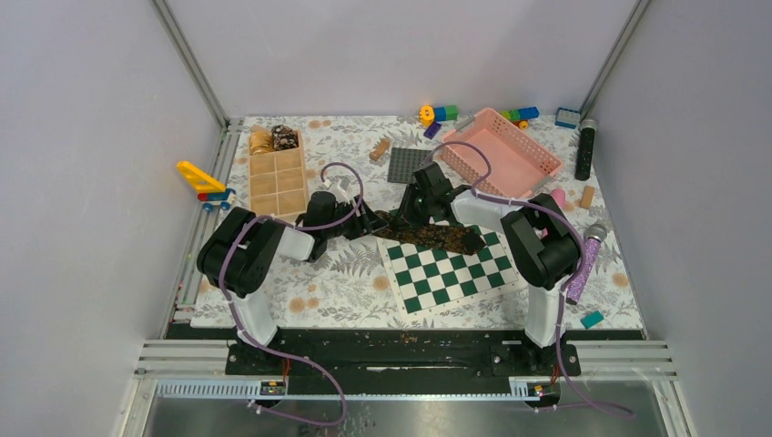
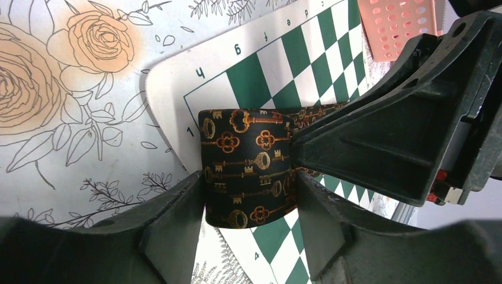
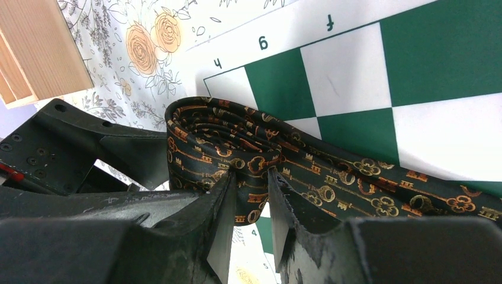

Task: Roll the ties
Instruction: Roll the tie at the center of the board.

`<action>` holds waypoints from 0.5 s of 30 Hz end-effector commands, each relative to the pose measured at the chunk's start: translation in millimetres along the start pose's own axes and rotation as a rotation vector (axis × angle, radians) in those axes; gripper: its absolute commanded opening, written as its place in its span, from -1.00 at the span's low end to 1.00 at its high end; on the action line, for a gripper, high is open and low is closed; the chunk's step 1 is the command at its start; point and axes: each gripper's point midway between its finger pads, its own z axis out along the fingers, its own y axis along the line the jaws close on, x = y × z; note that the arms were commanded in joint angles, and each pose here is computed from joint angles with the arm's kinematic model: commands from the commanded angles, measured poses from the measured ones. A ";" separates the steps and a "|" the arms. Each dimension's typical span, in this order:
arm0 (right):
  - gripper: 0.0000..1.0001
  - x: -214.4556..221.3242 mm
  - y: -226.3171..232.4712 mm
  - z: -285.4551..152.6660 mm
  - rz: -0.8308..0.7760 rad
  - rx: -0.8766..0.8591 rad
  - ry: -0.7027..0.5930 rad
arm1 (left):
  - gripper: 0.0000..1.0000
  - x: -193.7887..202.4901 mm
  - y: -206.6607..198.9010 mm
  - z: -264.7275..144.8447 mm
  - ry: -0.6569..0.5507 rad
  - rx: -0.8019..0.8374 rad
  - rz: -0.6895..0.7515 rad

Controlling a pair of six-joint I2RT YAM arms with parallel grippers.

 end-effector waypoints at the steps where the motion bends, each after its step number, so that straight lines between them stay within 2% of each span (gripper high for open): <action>1: -0.34 6.3 -3.4 -3.2 0.002 0.005 0.019 | 0.08 -1.8 -6.3 6.6 0.001 0.032 0.012; 5: -0.33 5.4 -1.0 -4.6 0.000 -0.002 0.016 | -0.05 -2.2 -7.0 5.6 0.001 0.031 0.017; 11: -0.30 1.2 7.5 -18.2 -0.020 -0.028 -0.006 | -0.08 -7.7 -5.9 2.1 -0.010 -0.007 0.029; 15: -0.11 -14.5 17.5 -50.3 -0.051 -0.045 -0.080 | -0.08 -12.3 -1.8 -4.6 -0.012 -0.072 0.048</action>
